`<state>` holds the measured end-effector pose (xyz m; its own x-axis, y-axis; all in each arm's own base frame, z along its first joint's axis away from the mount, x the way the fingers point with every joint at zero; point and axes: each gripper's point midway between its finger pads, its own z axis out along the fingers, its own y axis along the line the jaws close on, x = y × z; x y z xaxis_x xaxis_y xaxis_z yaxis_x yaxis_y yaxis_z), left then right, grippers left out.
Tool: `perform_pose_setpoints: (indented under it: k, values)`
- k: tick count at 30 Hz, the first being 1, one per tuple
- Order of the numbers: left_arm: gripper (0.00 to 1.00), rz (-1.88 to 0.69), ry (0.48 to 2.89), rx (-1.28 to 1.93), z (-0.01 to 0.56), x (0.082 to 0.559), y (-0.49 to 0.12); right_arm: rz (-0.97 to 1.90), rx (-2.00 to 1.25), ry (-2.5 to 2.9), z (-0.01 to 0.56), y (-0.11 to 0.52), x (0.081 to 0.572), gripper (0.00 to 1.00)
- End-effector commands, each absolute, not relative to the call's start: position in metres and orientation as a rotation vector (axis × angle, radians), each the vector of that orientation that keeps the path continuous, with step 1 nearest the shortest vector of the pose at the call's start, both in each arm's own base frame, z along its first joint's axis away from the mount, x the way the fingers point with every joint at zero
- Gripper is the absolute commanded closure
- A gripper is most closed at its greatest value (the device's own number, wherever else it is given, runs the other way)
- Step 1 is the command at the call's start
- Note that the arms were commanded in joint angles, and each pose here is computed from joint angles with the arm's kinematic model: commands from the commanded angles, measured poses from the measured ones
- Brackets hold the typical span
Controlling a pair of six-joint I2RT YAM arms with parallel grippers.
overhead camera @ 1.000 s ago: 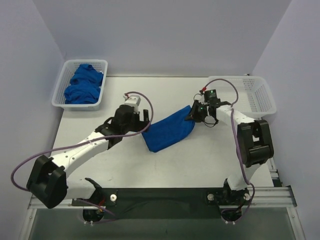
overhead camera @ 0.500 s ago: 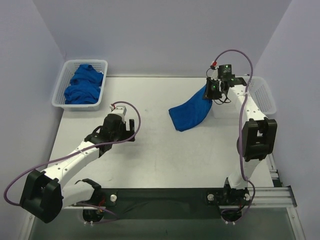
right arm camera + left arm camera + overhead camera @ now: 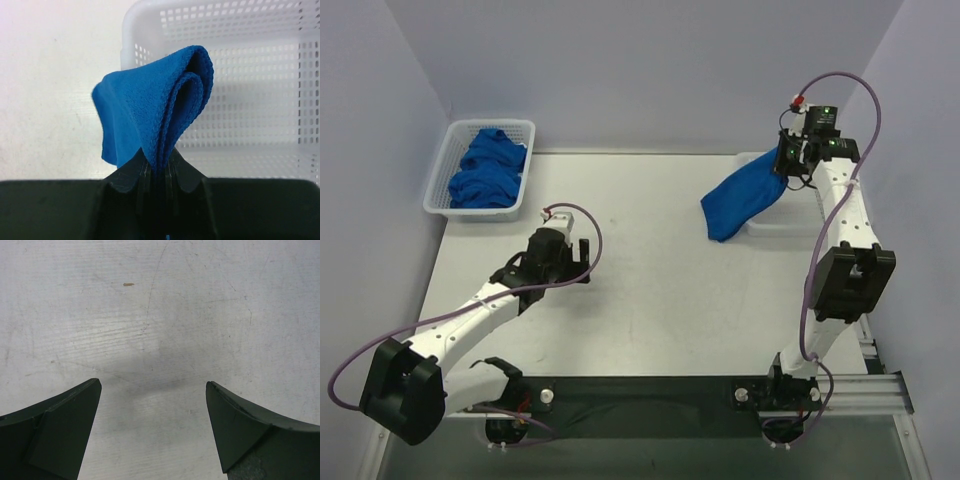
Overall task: Fold and stack the towels
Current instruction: Neatly place the folded towel into the bin
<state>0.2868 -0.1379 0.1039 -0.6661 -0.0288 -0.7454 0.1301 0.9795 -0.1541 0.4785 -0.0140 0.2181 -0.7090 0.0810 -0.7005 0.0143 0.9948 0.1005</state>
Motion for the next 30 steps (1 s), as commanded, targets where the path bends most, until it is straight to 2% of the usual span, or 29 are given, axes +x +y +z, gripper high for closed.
perform_pose_setpoints:
  k: [1,5,12,30]
  values:
    - [0.02,-0.257,2.243,0.077,0.111,0.294,-0.143,0.134,0.022,2.281,0.248,-0.011,0.491,1.00]
    - [0.02,-0.256,2.241,0.077,0.111,0.294,-0.143,0.204,0.016,2.257,0.253,-0.001,0.506,1.00]
    - [0.02,-0.255,2.238,0.077,0.112,0.292,-0.143,0.140,0.025,2.226,0.259,-0.018,0.526,1.00]
    - [0.03,-0.245,2.254,0.090,0.107,0.291,-0.145,-0.170,-0.105,2.305,0.238,-0.099,0.504,1.00]
